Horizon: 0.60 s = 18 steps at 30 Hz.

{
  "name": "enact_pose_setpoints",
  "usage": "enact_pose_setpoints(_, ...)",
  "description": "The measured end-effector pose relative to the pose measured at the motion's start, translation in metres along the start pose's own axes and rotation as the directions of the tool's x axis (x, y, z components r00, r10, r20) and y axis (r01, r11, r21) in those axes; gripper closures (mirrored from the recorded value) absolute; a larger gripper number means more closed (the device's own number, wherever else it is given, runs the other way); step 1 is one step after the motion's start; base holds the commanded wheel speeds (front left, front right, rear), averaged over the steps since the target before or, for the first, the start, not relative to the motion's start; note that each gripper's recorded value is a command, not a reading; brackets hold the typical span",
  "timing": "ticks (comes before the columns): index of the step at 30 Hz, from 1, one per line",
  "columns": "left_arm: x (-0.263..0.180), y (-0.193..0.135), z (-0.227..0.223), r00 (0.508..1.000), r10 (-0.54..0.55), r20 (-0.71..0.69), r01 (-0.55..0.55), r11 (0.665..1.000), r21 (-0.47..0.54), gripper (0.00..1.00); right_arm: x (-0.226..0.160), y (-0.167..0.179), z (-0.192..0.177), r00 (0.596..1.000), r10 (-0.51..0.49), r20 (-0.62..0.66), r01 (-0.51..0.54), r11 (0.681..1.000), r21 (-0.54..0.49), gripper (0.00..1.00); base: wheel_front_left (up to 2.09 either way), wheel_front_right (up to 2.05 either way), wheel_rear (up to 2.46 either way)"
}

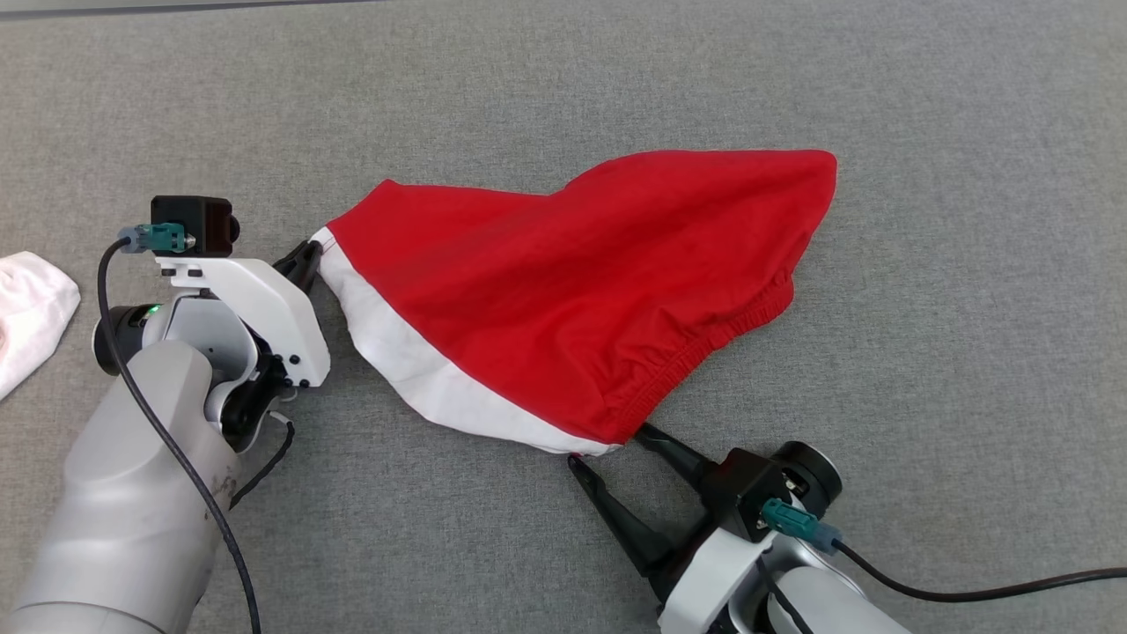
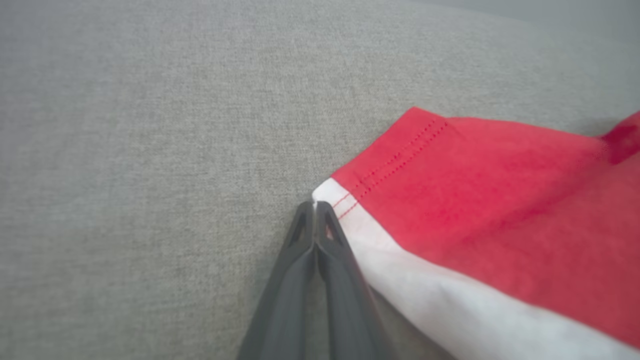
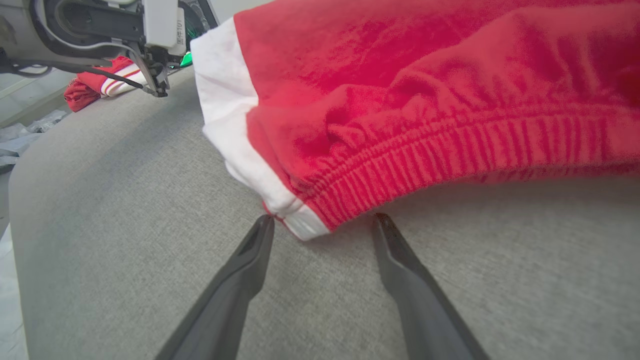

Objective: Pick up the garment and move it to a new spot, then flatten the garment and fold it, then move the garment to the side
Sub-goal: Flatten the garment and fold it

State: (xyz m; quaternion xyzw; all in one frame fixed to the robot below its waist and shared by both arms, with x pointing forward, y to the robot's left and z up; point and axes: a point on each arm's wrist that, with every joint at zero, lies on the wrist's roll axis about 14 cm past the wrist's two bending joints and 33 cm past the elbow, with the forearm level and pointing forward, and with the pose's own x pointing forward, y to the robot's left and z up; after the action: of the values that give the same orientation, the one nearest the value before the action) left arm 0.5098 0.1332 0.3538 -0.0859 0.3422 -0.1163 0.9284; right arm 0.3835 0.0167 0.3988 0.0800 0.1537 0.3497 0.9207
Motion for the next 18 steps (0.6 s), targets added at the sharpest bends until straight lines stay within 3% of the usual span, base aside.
enact_pose_setpoints(1,-0.001,0.000,0.000,1.000,0.001,0.005,-0.001,1.000,-0.001,1.00,0.002,0.003,0.001,1.000,0.010,0.005,-0.010,1.000,-0.002,0.61,0.00,0.00,0.00)
enact_pose_setpoints(2,-0.001,0.001,0.001,1.000,0.002,0.012,-0.002,1.000,-0.003,1.00,0.003,0.005,0.004,1.000,0.018,0.016,-0.018,1.000,0.000,1.00,0.00,0.00,0.00)
enact_pose_setpoints(11,-0.012,0.002,0.026,0.989,0.014,0.148,-0.016,1.000,0.015,1.00,-0.006,-0.003,0.045,0.986,-0.018,0.163,0.014,1.000,0.028,1.00,0.00,0.00,0.00)
enact_pose_setpoints(18,-0.041,-0.008,0.087,0.915,0.009,0.403,-0.010,1.000,0.001,1.00,-0.038,-0.030,0.116,0.923,-0.125,0.364,0.130,0.991,0.011,1.00,0.00,0.00,0.00)
